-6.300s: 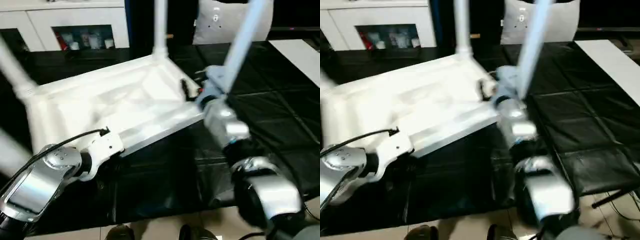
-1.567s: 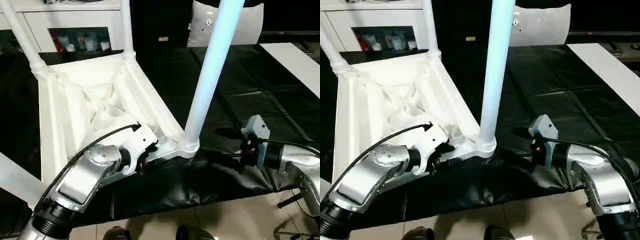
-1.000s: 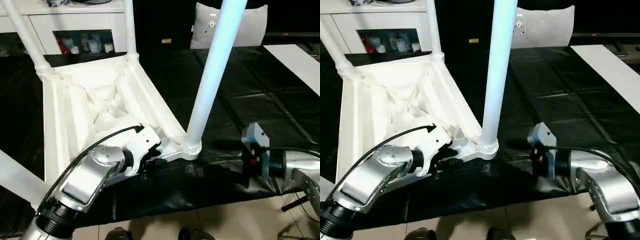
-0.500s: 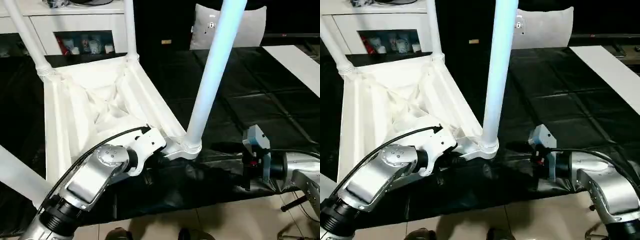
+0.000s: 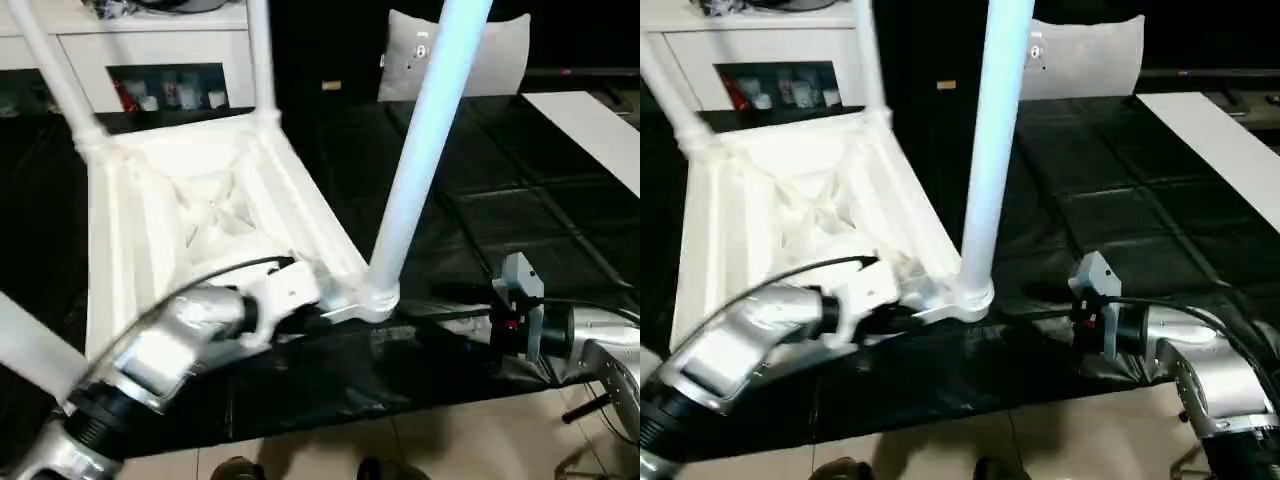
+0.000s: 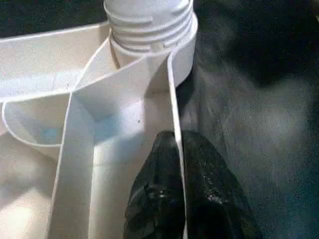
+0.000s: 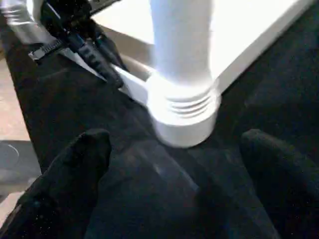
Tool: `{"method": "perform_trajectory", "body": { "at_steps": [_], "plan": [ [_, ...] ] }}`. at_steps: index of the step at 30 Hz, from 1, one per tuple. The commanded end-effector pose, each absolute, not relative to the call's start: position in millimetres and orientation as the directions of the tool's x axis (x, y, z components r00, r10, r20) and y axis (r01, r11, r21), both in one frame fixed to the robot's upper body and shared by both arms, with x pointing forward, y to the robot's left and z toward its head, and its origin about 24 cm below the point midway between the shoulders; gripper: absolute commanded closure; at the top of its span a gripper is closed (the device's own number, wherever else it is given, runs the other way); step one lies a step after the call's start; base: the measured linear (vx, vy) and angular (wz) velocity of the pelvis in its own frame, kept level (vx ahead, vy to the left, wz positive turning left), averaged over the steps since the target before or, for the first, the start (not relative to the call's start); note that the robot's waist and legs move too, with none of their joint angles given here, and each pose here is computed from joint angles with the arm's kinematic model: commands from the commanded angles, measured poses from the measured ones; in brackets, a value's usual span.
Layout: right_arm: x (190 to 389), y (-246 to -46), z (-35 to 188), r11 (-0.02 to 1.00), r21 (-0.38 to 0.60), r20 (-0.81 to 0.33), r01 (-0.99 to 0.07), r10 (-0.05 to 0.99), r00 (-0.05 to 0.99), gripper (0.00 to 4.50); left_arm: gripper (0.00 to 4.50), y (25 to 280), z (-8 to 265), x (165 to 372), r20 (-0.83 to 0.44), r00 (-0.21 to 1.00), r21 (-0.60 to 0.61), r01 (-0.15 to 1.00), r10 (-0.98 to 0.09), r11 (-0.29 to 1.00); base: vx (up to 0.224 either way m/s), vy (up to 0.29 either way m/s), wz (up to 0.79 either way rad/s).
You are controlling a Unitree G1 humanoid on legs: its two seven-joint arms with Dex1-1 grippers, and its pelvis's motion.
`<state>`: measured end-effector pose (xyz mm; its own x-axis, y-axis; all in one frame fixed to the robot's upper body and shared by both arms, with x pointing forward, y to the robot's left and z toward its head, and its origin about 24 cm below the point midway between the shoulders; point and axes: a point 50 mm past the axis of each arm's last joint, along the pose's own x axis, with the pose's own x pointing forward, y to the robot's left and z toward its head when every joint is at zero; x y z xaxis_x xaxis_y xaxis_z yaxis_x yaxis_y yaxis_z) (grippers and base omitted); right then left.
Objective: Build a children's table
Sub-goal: Rotate leg to tighten
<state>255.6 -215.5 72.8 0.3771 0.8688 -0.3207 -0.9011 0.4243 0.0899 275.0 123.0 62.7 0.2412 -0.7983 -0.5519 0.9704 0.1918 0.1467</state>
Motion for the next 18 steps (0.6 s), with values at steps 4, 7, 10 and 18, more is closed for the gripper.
{"method": "perform_trajectory", "body": {
  "at_steps": [4,7,10,18],
  "plan": [
    [267.4,-203.2,86.1,0.367,-0.013,-0.249,-0.93,0.9,0.358,0.0,4.48,111.2,80.8,277.0,-0.503,0.011,0.155,0.985,-0.864,-0.077,0.0,0.0,0.0],
    [264.7,-196.1,89.7,0.308,0.009,-0.229,-0.951,0.927,0.298,0.0,4.48,109.6,79.5,279.1,-0.519,-0.024,0.164,0.978,-0.854,-0.127,0.0,0.0,0.0],
    [261.1,-189.0,91.9,0.231,0.032,-0.23,-0.972,0.948,0.218,0.34,4.5,107.4,77.5,286.5,-0.525,-0.024,0.19,0.971,-0.851,-0.145,0.0,0.0,0.0],
    [274.2,-181.3,92.2,0.16,0.09,-0.254,-0.983,0.958,0.133,1.01,4.5,115.1,73.0,297.1,-0.501,0.007,0.162,0.983,-0.865,-0.085,0.0,0.0,0.0]
  ]
}}
